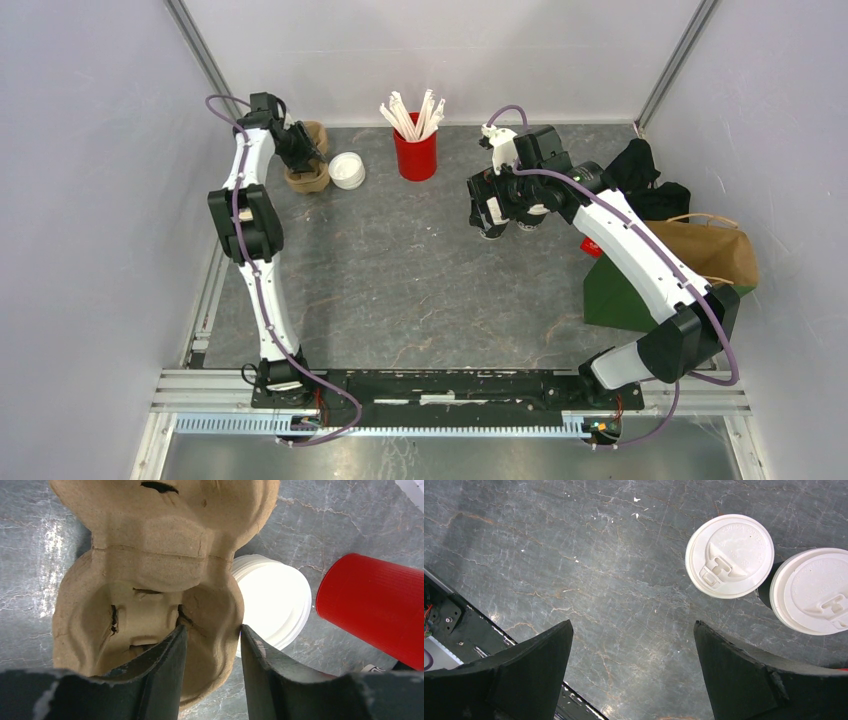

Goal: Pack the takeout coffee

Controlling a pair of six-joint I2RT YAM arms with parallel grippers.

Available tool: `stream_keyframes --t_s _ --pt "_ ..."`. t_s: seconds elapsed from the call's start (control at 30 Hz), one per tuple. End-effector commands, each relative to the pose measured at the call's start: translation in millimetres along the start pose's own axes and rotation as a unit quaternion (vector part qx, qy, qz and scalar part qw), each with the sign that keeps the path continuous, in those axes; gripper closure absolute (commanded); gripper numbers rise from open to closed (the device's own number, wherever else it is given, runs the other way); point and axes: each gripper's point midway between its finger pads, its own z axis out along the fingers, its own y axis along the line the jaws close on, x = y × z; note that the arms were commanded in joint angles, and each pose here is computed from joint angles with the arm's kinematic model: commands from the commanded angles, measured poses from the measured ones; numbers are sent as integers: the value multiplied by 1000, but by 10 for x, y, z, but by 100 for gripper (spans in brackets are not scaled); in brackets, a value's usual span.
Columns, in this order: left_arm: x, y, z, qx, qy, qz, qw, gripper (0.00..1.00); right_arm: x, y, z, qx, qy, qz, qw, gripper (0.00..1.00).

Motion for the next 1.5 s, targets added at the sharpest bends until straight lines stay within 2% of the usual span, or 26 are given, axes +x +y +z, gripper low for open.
stream_keyframes --t_s 0.0,0.57,1.13,1.23,1.47 --pt "-106 -81 -9 16 -13 6 1000 51 -260 32 -94 -5 -42 -7 999 2" --pt "-249 -127 -264 1 -46 25 999 78 -268 29 -64 -6 -39 -7 999 2" --pt "-475 -275 -776 -25 -110 61 992 91 -264 53 -36 -13 -40 -4 999 2" --pt "-493 -304 -839 -29 -118 65 990 98 -268 54 -42 -14 -41 -3 999 2" --pt "-524 -385 -919 -28 -130 71 989 98 -280 56 -38 -14 -43 -3 999 2"
